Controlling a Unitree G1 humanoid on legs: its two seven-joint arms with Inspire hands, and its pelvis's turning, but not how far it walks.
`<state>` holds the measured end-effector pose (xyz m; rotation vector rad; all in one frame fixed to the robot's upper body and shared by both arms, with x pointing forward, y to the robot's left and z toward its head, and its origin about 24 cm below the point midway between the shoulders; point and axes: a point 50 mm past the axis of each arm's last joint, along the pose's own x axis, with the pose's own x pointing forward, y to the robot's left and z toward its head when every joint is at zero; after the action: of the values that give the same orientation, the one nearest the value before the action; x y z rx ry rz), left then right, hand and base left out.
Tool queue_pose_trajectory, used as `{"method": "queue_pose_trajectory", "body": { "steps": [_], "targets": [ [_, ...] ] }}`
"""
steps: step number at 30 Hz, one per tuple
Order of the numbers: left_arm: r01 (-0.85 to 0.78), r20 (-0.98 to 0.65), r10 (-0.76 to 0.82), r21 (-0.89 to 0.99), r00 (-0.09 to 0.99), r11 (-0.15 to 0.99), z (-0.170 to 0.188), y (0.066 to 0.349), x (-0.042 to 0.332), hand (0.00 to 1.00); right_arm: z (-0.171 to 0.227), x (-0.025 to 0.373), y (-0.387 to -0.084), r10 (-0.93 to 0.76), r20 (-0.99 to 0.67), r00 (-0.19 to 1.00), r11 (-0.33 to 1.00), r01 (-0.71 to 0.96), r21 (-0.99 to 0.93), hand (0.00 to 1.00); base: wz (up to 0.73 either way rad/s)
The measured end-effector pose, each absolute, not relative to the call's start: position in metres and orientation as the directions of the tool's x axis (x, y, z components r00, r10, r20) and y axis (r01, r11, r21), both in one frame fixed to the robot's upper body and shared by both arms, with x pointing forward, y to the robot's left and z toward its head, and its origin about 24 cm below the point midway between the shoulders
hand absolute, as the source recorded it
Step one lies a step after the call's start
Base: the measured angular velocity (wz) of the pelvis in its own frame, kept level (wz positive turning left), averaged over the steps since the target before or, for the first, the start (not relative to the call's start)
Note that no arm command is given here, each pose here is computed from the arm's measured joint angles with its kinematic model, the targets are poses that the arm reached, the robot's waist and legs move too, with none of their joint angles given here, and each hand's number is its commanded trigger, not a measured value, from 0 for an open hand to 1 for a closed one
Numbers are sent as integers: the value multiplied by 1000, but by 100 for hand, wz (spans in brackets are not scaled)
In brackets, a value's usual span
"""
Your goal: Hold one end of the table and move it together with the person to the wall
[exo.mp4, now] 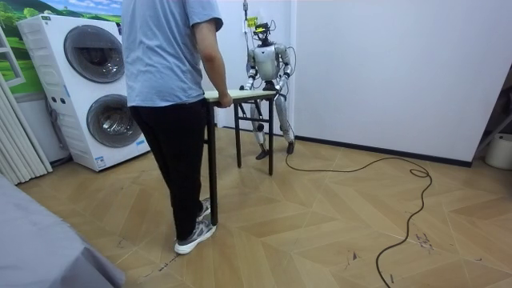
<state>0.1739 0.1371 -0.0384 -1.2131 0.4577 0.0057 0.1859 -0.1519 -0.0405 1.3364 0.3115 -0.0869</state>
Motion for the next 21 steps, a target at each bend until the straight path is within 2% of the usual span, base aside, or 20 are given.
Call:
{"method": "queue_pose_trajectory", "body": {
  "steps": [21],
  "targets": [
    [-270,-366,-232,-893,901,362,-41,129,174,100,-45,180,-156,109,-299,948,234,268,935,100,-1]
  ]
}}
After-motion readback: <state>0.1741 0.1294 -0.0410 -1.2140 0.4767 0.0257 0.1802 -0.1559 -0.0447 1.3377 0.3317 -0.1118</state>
